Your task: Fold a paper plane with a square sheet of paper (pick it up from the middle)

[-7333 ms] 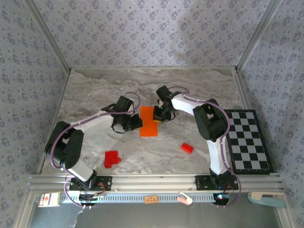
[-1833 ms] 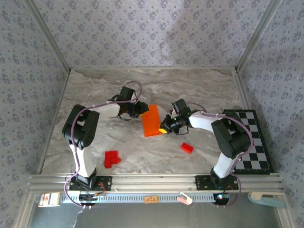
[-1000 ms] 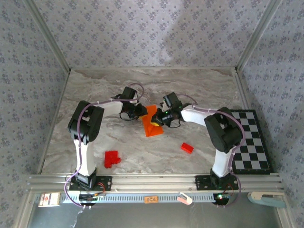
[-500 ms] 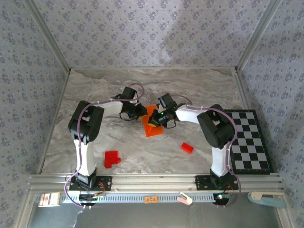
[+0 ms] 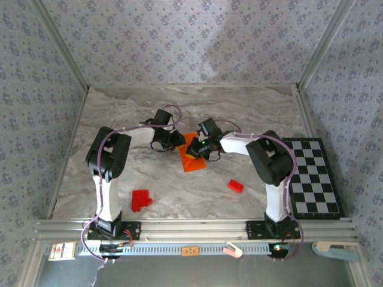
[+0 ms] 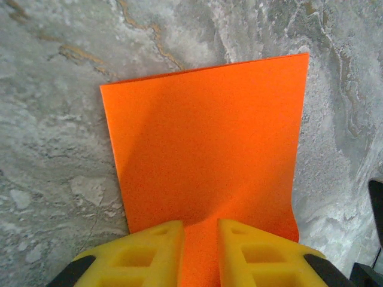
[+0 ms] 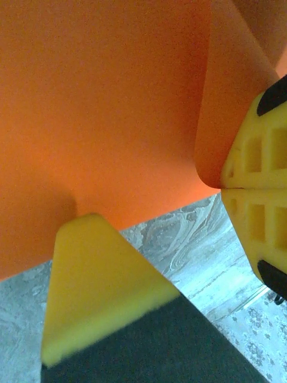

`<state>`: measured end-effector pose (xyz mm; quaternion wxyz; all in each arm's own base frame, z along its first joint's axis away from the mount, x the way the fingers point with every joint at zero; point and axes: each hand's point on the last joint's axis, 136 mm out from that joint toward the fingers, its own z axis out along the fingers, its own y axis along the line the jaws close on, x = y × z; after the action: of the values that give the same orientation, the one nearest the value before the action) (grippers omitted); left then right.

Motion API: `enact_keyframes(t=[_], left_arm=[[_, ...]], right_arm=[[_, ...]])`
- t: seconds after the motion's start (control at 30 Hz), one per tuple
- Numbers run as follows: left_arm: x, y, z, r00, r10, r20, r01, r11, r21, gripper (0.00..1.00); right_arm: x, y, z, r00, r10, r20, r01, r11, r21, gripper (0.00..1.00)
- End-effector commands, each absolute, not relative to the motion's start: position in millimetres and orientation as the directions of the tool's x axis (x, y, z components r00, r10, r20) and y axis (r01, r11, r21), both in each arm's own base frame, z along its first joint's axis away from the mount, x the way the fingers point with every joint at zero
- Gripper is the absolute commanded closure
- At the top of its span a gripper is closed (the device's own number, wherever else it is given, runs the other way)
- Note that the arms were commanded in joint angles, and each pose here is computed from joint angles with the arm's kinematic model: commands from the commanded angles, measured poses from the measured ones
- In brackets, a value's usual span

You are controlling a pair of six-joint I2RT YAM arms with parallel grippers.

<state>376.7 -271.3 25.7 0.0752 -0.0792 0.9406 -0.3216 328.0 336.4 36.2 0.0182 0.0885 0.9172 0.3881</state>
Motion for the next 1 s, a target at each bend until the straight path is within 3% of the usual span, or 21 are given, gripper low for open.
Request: enact_keyframes(t=[0.0, 0.97], left_arm=[[362.1, -264.4, 2.0, -0.982, -0.19, -0.019, -0.146, 0.811, -0.567, 0.77], [359.2, -264.0, -2.4, -0.981, -0.194, -0.006, -0.158, 0.813, -0.56, 0.78]], right_arm=[[333.9, 342.2, 34.6, -0.982, 0.189, 0.024, 0.15, 0.688, 0.71, 1.0], [337.6, 340.6, 22.7, -0.973, 0.226, 0.034, 0.184, 0.688, 0.702, 1.0]])
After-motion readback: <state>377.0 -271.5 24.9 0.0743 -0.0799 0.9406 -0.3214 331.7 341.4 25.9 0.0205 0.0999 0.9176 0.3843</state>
